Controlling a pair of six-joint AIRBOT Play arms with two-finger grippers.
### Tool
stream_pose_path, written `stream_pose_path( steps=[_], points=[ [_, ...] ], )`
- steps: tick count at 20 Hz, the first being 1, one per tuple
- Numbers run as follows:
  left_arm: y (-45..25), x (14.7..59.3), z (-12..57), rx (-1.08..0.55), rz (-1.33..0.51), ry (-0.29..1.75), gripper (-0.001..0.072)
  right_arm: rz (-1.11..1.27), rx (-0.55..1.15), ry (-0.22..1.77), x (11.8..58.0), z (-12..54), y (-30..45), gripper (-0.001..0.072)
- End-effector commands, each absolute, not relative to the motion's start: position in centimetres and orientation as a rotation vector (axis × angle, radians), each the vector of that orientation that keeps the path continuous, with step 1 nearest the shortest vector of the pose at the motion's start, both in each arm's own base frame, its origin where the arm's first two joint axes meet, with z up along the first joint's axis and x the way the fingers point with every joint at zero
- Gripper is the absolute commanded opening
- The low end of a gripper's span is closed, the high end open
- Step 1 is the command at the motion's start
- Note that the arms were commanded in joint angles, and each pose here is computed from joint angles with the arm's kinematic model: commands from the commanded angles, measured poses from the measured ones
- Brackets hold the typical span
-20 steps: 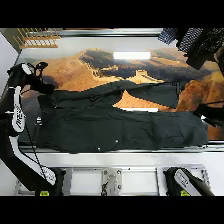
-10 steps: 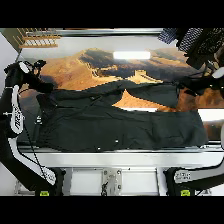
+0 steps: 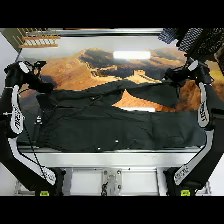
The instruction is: Fold the clothes and pants, and hang the long-sleeved shirts on hangers.
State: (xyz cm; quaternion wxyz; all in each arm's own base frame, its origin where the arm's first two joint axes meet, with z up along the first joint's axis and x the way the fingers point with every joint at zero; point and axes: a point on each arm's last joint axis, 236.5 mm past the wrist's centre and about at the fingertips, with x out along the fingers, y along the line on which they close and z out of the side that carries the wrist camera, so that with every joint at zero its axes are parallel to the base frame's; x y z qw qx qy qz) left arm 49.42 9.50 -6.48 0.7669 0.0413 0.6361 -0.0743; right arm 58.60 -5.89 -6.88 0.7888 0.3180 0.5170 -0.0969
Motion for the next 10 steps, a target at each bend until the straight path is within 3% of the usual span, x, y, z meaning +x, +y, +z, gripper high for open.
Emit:
stream_pose_path(
  steps=[1, 8, 9, 10],
  points=[
    [9.6, 49.4, -6.4, 0.091, -0.161, 1.380, 0.0011, -0.285, 0.747, 1.114, 59.1, -8.4, -6.3, 0.0530],
    [9.6, 49.4, -6.4, 0.091, -0.161, 1.380, 0.0011, -0.323, 0.795, 1.093, 59.7, -9.3, -6.3, 0.0501],
    [9.6, 49.5, -6.4, 0.091, -0.161, 1.379, 0.0011, -0.321, 0.795, 1.084, 59.9, -9.2, -6.3, 0.0463],
    [9.6, 49.5, -6.4, 0.091, -0.161, 1.379, 0.0011, -0.320, 0.794, 1.072, 60.1, -9.1, -6.4, 0.0289]
  ],
)
